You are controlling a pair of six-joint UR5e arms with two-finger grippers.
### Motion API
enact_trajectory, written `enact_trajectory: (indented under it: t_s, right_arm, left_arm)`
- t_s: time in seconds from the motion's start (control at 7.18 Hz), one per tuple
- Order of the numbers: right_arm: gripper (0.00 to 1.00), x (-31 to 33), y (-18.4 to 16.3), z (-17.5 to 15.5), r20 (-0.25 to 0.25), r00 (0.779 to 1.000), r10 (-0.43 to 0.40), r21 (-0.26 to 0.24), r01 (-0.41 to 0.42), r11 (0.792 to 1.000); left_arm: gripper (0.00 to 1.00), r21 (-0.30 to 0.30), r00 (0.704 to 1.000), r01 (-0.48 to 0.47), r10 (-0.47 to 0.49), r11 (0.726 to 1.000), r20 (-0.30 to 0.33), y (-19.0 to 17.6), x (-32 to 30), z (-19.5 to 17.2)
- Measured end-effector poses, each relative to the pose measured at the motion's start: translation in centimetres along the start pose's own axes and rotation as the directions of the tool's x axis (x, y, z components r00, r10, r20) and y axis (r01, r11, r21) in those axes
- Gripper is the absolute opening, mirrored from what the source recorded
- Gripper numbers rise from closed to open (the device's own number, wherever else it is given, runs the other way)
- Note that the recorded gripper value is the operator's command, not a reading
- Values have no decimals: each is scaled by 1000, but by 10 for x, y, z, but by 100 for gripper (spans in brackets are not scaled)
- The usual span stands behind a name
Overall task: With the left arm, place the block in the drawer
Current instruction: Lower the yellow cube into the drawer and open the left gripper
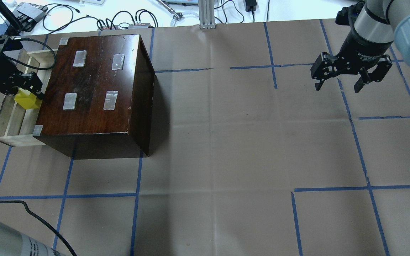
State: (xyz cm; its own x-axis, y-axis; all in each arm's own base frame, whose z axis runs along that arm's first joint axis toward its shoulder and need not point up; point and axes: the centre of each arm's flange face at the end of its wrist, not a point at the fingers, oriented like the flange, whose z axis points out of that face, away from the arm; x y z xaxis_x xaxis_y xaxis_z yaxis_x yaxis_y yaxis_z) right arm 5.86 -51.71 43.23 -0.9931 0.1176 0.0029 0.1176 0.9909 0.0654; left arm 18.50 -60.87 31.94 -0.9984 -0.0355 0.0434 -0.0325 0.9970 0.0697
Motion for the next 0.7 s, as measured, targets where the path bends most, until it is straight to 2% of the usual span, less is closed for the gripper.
enact_trajectory:
  t_s: [0.14,0.56,0.7]
  right_arm:
    - [100,0,0,0,0,1000,0,0,0,1000]
    - [100,0,0,0,0,1000,1,-1,-1,1000]
    - [100,0,0,0,0,1000,0,0,0,1000]
  left_arm:
    - [20,-3,1000,-1,1,1000,-2,-2,-1,3]
    - [68,-9,1000,-7,7,1000,3,-4,-1,6]
    - [73,-9,1000,-9,9,1000,4,-4,-1,6]
